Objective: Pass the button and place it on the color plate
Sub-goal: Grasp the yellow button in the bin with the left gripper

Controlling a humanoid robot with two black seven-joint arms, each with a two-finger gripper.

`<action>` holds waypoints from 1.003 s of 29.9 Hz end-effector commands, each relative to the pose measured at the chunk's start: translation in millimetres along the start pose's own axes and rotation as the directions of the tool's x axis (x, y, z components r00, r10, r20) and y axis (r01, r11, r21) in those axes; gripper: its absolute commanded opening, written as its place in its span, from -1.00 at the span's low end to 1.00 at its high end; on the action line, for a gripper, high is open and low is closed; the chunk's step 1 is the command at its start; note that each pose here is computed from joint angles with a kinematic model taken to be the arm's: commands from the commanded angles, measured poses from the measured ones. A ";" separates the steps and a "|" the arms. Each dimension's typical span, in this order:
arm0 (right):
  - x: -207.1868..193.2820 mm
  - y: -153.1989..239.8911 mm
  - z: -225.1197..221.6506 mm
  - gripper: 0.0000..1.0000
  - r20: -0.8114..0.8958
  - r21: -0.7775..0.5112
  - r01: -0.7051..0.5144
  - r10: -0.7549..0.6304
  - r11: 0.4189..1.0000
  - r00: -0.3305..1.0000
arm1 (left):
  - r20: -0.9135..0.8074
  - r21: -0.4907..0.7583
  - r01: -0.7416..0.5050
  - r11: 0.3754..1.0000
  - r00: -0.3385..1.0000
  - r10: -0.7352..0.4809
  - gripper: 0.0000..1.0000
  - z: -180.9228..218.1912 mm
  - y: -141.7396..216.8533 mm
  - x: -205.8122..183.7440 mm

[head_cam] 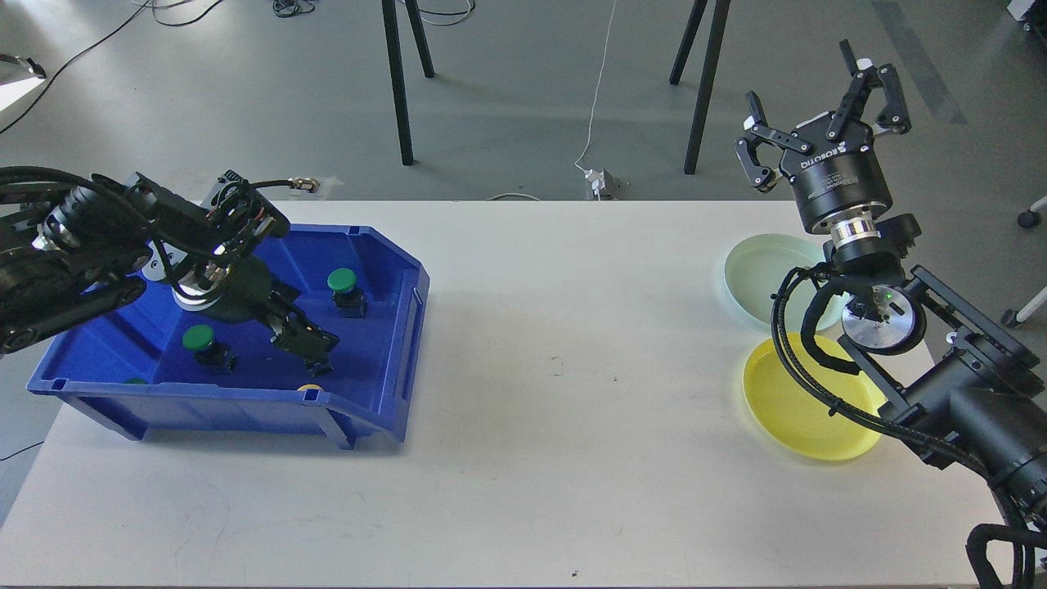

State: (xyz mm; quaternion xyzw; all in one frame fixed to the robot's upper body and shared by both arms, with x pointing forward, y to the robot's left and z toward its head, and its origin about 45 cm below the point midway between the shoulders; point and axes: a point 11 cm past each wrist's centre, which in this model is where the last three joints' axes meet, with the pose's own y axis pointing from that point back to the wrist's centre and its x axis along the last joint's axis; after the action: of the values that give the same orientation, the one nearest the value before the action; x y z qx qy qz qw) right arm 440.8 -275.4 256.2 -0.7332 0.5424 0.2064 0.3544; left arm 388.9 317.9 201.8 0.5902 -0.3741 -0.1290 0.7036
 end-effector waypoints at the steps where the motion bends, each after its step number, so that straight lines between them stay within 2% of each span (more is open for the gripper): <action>1: 0.9 1.5 1.0 0.97 0.002 -0.002 -0.002 0.002 1.000 1.000 | -0.018 -0.008 0.004 1.000 1.000 -0.004 0.94 0.5 -4.3 -5.1; 30: 11.6 20.1 -1.6 0.97 0.006 -0.007 -0.025 0.025 1.000 1.000 | -0.079 0.040 0.059 0.997 0.995 -0.055 0.93 -15.3 -32.7 -23.8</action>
State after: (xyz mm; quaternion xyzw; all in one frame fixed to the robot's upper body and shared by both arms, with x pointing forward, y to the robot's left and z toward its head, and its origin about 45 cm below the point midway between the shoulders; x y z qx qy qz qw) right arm 428.0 -286.9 246.3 -0.7277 0.5493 0.2121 0.3516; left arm 391.7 333.9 163.9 0.6181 -0.3338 -0.1175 0.7020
